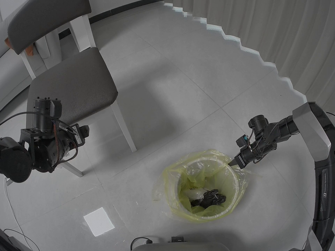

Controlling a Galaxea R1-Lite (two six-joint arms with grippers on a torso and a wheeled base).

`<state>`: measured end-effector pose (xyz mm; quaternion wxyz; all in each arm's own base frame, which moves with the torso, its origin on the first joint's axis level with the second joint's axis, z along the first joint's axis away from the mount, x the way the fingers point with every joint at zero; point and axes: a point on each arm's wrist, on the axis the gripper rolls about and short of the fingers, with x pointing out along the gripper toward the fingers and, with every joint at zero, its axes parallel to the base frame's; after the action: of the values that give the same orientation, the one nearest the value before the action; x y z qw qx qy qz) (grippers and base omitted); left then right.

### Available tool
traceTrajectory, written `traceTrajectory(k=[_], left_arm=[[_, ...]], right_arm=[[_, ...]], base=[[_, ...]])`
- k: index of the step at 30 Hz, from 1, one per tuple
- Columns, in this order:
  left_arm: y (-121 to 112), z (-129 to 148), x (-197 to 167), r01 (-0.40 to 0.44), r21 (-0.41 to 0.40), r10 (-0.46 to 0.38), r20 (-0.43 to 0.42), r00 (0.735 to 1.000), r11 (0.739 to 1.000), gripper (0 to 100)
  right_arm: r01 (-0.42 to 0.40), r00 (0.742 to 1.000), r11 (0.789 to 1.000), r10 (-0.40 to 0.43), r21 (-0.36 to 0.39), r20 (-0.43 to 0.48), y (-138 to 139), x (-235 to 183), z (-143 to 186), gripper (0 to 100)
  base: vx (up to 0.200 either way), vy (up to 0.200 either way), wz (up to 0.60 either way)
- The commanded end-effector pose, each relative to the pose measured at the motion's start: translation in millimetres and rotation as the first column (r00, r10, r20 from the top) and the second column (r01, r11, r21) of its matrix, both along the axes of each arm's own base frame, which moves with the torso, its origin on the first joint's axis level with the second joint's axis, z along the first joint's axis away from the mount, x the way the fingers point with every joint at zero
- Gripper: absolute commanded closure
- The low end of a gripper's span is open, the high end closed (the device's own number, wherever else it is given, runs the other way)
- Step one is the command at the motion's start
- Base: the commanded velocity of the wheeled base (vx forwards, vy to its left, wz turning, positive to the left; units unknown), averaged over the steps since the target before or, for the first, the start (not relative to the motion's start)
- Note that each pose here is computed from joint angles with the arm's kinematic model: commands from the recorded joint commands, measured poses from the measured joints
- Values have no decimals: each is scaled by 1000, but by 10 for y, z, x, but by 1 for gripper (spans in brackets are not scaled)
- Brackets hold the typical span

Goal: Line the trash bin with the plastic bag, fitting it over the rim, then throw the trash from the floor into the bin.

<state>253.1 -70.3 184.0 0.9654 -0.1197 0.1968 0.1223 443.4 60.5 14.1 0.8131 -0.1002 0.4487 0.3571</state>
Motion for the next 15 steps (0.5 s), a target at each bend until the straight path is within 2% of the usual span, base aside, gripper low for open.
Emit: traceTrajectory(k=[1,15], left_arm=[[2,14,-6,0,-2,0,7,1000,1000,0],[3,26,-10,0,-3,0,11,1000,1000,0]], right_arm=[[1,1000,1000,-1,-1,-21,10,64,-171,100],[0,1000,1000,0,-3,-31,19,141,-332,100]], base=[[0,0,0],[0,0,0]])
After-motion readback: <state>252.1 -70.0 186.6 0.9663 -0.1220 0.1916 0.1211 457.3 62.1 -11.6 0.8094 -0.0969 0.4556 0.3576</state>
